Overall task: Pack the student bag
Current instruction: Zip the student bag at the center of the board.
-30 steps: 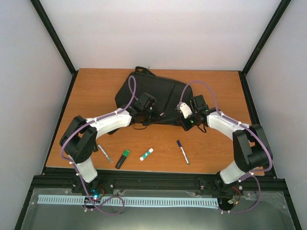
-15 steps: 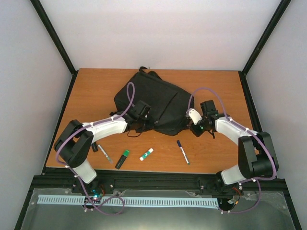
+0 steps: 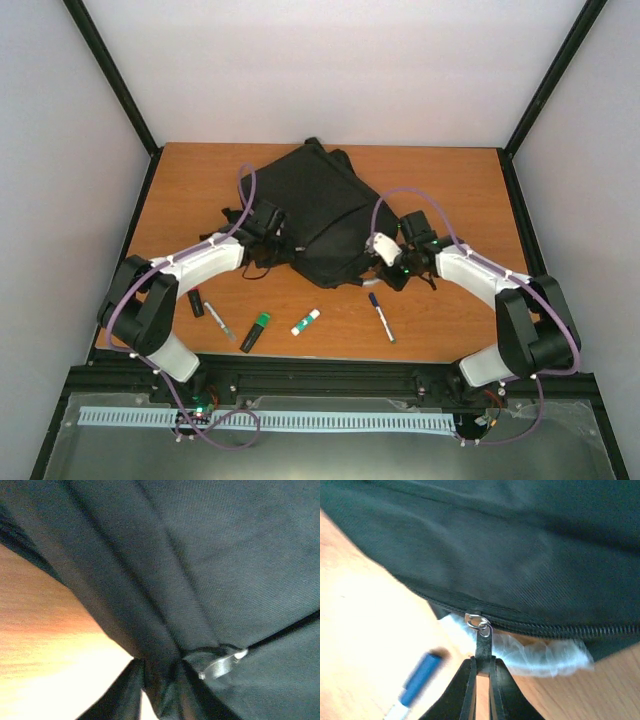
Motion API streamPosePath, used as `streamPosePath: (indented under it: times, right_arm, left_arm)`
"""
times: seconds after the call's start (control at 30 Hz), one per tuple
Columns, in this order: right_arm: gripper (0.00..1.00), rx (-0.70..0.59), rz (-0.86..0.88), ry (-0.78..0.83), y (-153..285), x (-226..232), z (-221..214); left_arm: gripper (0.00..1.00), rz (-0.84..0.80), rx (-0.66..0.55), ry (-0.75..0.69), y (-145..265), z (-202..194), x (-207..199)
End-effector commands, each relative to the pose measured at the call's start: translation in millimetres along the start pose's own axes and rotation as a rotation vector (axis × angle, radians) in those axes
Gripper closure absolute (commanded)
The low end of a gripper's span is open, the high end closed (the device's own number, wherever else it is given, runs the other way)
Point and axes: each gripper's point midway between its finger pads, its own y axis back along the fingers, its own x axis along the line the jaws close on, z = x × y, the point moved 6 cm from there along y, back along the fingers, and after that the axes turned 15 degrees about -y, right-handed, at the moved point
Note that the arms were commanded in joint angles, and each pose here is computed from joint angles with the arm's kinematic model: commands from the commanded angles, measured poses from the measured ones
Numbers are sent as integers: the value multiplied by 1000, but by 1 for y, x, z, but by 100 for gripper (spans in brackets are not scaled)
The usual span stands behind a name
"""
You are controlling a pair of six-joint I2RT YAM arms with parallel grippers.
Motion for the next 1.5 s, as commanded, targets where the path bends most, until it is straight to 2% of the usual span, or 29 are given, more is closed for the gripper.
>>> streamPosePath:
  times: [0.0, 0.07, 0.13, 0.4, 0.6, 0.63, 0.73, 0.8, 0.87, 1.03, 1.17, 1.23, 1.37, 1.47]
  right_arm:
    - [97, 12, 93, 47, -8, 43, 18]
    - [97, 14, 131, 67, -11, 62, 27]
    - [97, 6, 161, 100, -11, 79, 35]
    - [97, -6, 216, 115, -19, 102, 55]
    - [97, 5, 130, 88, -17, 94, 53]
    - [93, 0, 106, 86, -15, 92, 52]
    - [70, -9, 34, 76, -11, 84, 46]
    - [65, -1, 13, 68, -11, 80, 40]
    - [64, 16, 10, 45, -13, 75, 33]
    - [68, 38, 32, -37, -17, 58, 25]
    - [69, 59, 61, -58, -22, 56, 20]
    - [70, 67, 72, -65, -25, 56, 18]
    - [70, 87, 93, -78, -32, 57, 17]
    - [65, 87, 104, -83, -36, 57, 18]
  left_arm:
    - [60, 79, -73, -31, 18, 36, 17]
    - [40, 45, -97, -12, 32, 41, 11]
    - [33, 4, -79, 14, 46, 32, 7]
    - [31, -161, 6, 187, 75, -23, 5]
    - [27, -219, -13, 219, 83, -39, -6]
    - [26, -224, -13, 226, 82, -40, -7]
    - [26, -259, -17, 256, 76, -38, -15]
    - [26, -274, -4, 272, 68, -41, -20]
    - [27, -290, 4, 282, 60, -41, -26]
    - [32, -303, 27, 273, 45, -39, -39]
    - [40, -300, 32, 278, 36, -37, -41]
    - [47, -295, 33, 278, 32, -35, -42]
    - [67, -300, 32, 277, 26, -30, -45]
    - [83, -304, 30, 277, 24, -27, -47]
